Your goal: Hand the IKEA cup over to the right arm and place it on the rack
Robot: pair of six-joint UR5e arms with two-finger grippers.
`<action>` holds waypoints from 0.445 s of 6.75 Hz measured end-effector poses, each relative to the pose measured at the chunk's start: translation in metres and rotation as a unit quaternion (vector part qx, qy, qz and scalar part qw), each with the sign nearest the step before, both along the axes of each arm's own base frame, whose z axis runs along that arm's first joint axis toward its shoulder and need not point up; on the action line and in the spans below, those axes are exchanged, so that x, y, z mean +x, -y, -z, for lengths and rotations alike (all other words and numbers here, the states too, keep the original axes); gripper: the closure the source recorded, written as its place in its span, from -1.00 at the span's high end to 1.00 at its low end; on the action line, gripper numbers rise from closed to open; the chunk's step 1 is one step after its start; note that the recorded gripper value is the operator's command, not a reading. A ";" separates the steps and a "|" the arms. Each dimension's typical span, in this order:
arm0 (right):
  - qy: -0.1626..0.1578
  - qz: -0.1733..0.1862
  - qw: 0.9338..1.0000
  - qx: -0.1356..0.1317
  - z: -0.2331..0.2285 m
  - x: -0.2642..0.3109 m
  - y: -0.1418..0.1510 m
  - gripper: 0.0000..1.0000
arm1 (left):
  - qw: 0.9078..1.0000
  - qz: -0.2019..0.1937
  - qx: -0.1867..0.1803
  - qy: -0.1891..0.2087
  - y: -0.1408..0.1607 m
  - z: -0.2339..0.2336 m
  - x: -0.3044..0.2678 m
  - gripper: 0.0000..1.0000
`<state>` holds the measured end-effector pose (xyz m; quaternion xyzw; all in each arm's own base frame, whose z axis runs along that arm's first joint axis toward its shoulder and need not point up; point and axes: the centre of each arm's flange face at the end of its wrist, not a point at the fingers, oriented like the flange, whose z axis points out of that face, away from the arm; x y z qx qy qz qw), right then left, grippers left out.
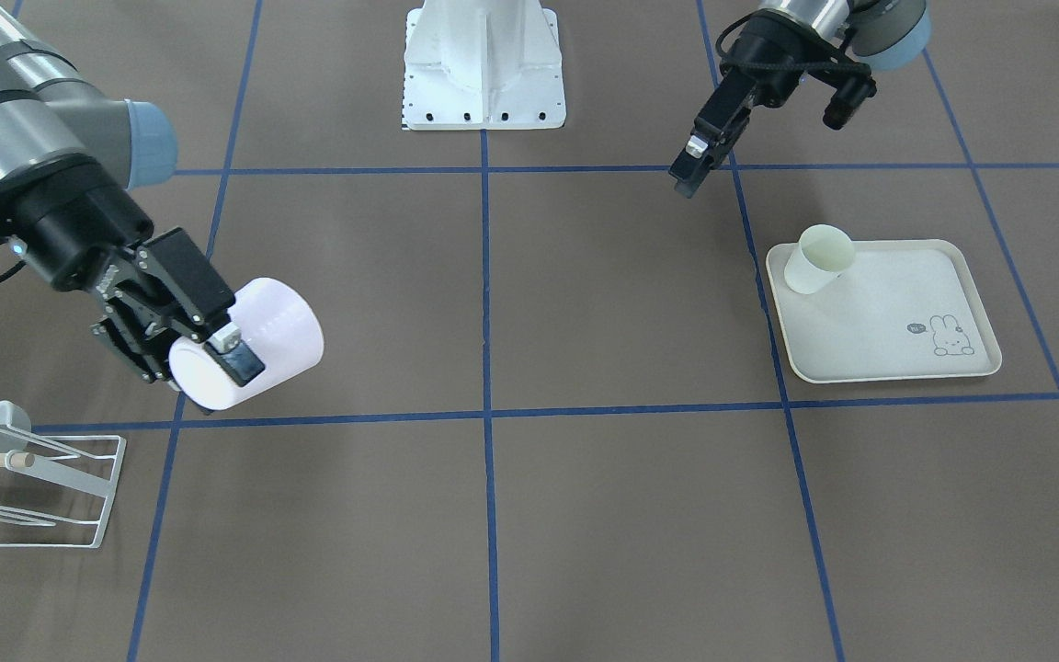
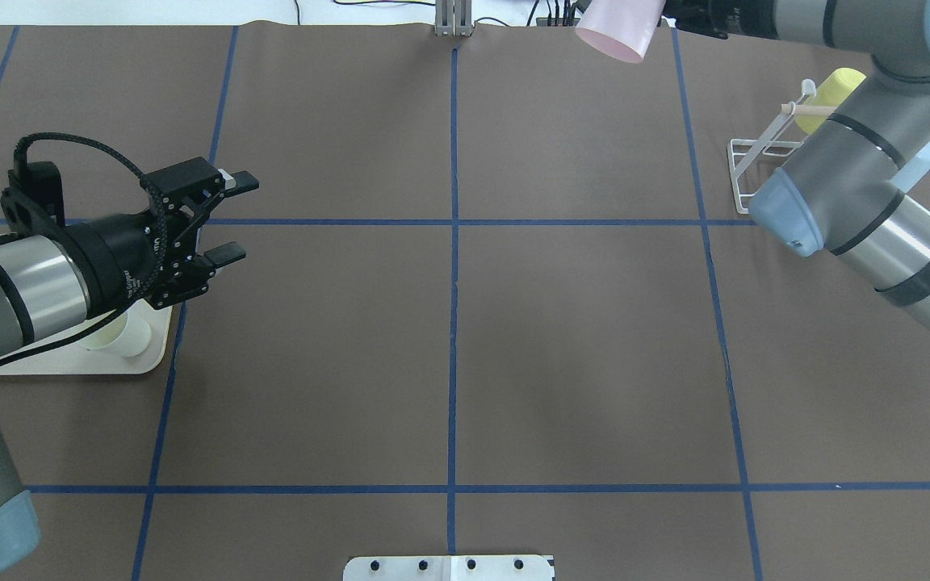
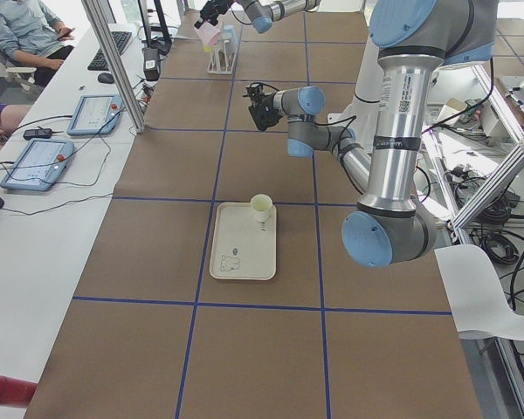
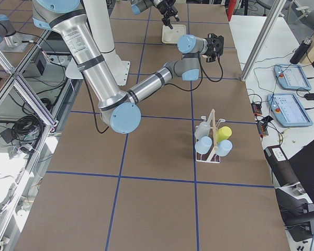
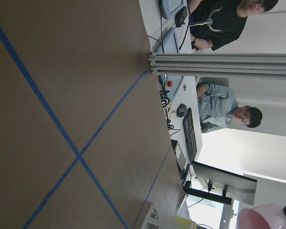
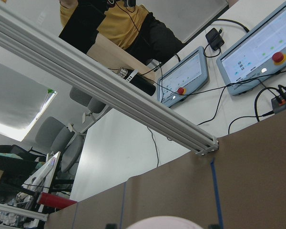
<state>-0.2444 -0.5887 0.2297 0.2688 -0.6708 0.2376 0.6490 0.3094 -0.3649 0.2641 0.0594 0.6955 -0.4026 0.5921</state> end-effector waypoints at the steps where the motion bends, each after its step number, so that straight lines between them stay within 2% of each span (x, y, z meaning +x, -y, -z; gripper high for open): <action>1: -0.052 -0.018 0.998 0.008 -0.022 0.022 0.004 -1.00 | 0.998 -0.004 0.010 0.055 -0.003 -0.013 -0.011 0.99; 2: -0.107 -0.036 0.994 0.015 -0.037 0.039 0.004 -1.00 | 0.996 -0.010 0.014 0.092 -0.006 -0.027 -0.020 0.99; 3: -0.158 -0.059 0.986 0.015 -0.043 0.054 0.002 -1.00 | 0.992 -0.019 0.019 0.126 -0.008 -0.045 -0.031 0.99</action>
